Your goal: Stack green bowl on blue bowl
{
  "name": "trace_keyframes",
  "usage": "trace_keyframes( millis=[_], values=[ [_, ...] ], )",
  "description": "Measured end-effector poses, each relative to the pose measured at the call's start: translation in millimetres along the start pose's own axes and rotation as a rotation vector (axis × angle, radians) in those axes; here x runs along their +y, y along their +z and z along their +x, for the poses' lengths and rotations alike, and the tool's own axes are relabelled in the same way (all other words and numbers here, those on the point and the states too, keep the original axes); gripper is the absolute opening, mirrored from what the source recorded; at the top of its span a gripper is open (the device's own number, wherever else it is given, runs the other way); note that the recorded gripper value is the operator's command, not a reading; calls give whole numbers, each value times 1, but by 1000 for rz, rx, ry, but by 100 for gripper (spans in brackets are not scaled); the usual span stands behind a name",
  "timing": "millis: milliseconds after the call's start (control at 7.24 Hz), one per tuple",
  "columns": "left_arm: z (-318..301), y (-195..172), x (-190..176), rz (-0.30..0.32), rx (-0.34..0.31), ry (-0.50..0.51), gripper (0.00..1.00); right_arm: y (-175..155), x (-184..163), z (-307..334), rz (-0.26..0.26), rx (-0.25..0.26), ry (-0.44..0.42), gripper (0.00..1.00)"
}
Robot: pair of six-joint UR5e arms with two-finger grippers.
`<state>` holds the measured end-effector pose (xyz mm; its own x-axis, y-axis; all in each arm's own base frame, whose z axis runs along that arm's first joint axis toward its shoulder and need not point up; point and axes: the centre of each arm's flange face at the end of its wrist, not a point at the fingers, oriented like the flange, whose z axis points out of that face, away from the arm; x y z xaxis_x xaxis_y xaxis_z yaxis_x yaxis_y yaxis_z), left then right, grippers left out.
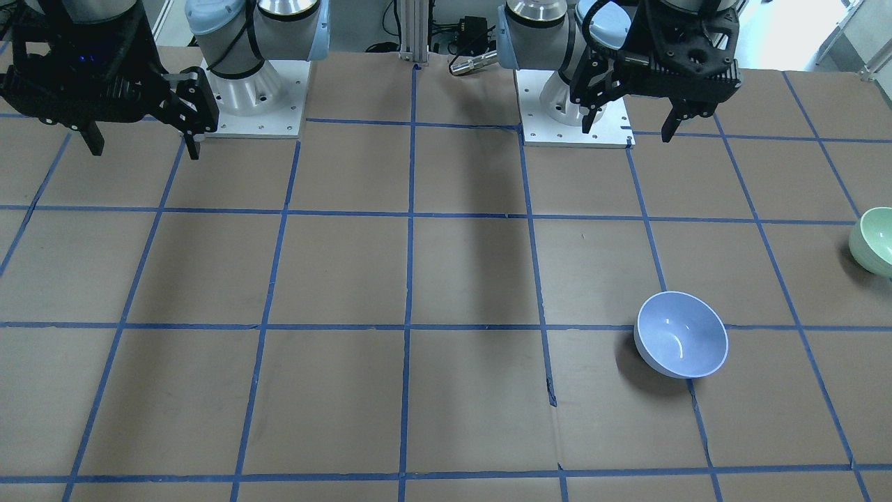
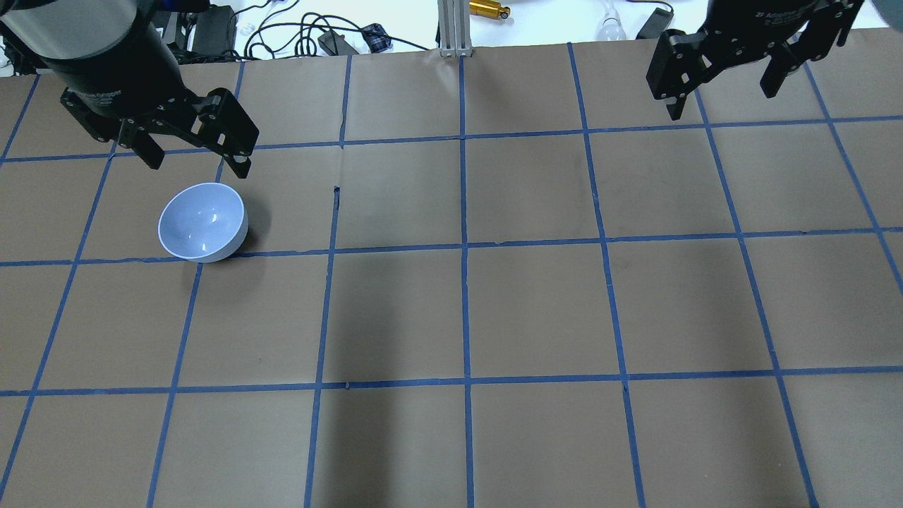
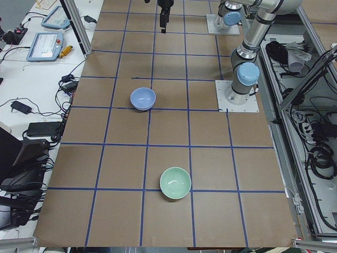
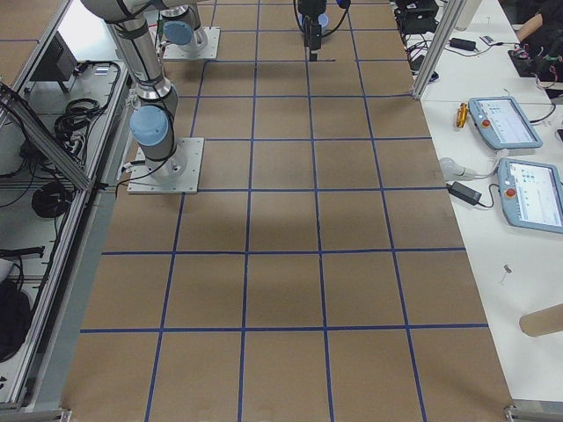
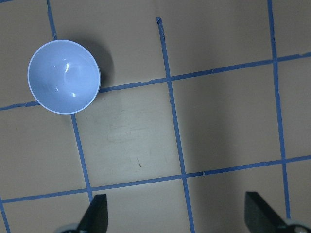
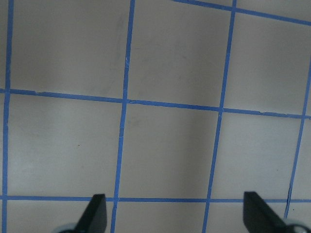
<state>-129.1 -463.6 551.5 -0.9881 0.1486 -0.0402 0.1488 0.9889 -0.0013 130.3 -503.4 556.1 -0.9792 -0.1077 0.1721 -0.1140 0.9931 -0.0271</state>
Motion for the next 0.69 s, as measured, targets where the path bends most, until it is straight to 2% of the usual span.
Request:
trace_keyframes(
  millis=[691],
  values=[
    [-1,-2,1,6,-2,-3,100,0,0,0,0,0,-1,100]
  ],
)
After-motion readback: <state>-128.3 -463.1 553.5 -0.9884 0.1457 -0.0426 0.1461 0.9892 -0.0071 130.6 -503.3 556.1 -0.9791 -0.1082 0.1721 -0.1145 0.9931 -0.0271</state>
